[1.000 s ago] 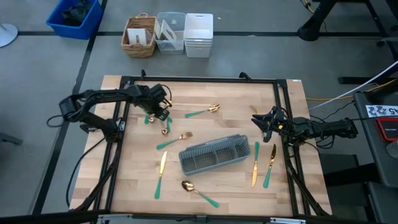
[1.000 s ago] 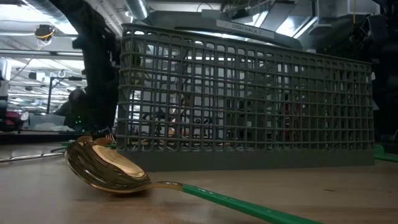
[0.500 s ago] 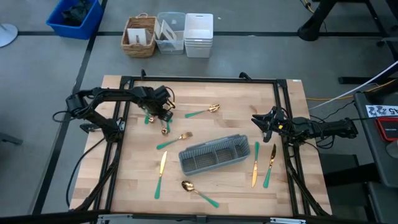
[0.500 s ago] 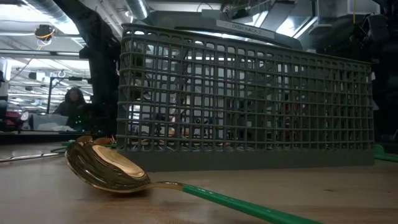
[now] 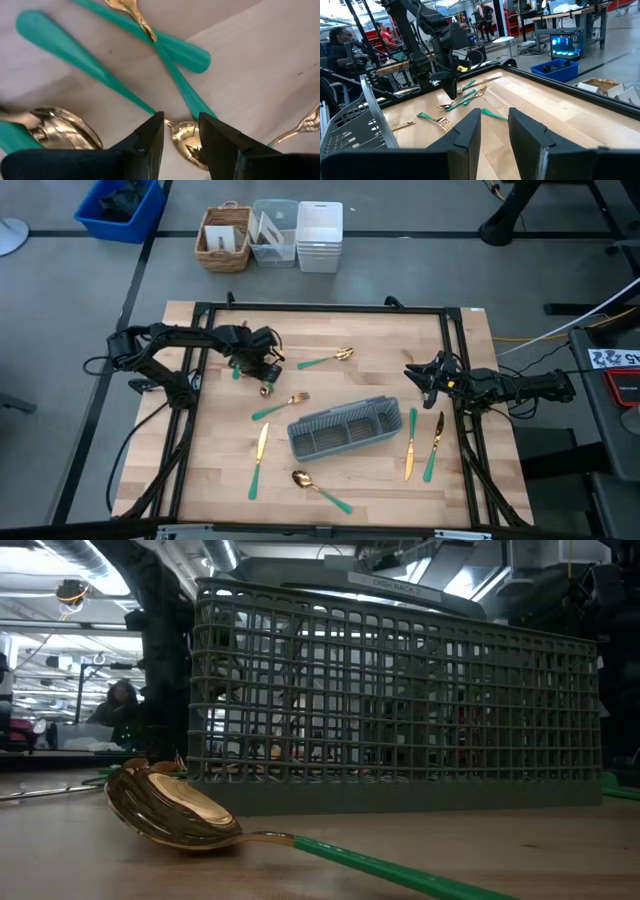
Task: Sort silverware
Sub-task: Put the gold spoon into the gray silverware organizer
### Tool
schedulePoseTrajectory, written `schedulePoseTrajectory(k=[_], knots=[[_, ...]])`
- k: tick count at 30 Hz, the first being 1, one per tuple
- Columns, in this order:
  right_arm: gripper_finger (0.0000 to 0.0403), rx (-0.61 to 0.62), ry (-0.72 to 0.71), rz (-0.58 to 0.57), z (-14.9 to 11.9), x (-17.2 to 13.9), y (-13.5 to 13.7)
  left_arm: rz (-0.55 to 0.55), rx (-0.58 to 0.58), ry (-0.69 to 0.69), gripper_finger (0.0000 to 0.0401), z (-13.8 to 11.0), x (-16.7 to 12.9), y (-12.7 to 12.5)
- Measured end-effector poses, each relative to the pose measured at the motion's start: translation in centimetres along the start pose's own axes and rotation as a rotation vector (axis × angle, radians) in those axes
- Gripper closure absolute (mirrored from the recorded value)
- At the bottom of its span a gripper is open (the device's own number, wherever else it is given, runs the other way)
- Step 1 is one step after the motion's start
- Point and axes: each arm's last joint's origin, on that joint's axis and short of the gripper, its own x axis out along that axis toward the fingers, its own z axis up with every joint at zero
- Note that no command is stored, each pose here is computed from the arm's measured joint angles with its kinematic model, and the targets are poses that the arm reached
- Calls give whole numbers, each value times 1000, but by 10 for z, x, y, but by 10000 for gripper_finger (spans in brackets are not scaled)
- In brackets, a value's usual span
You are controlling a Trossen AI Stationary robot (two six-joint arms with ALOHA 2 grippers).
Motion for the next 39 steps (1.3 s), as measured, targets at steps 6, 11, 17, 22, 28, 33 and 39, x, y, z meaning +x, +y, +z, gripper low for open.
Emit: schedulePoseTrajectory(k=[6,11,17,22,28,33,39], knots=[[302,0,0,0,0,0,0,46,-87,46,288,-5,0,4],[302,0,0,0,0,0,0,43,-125,32,287,-4,0,4],[302,0,1,0,0,0,0,49,-180,17,288,-3,0,3],[302,-1,1,0,0,0,0,74,-200,-4,288,-3,4,2],[302,0,0,0,0,0,0,94,-216,-2,288,-1,11,2],[302,0,1,0,0,0,0,95,-217,0,288,2,19,1],[302,0,1,0,0,0,0,110,-182,13,330,2,20,1]])
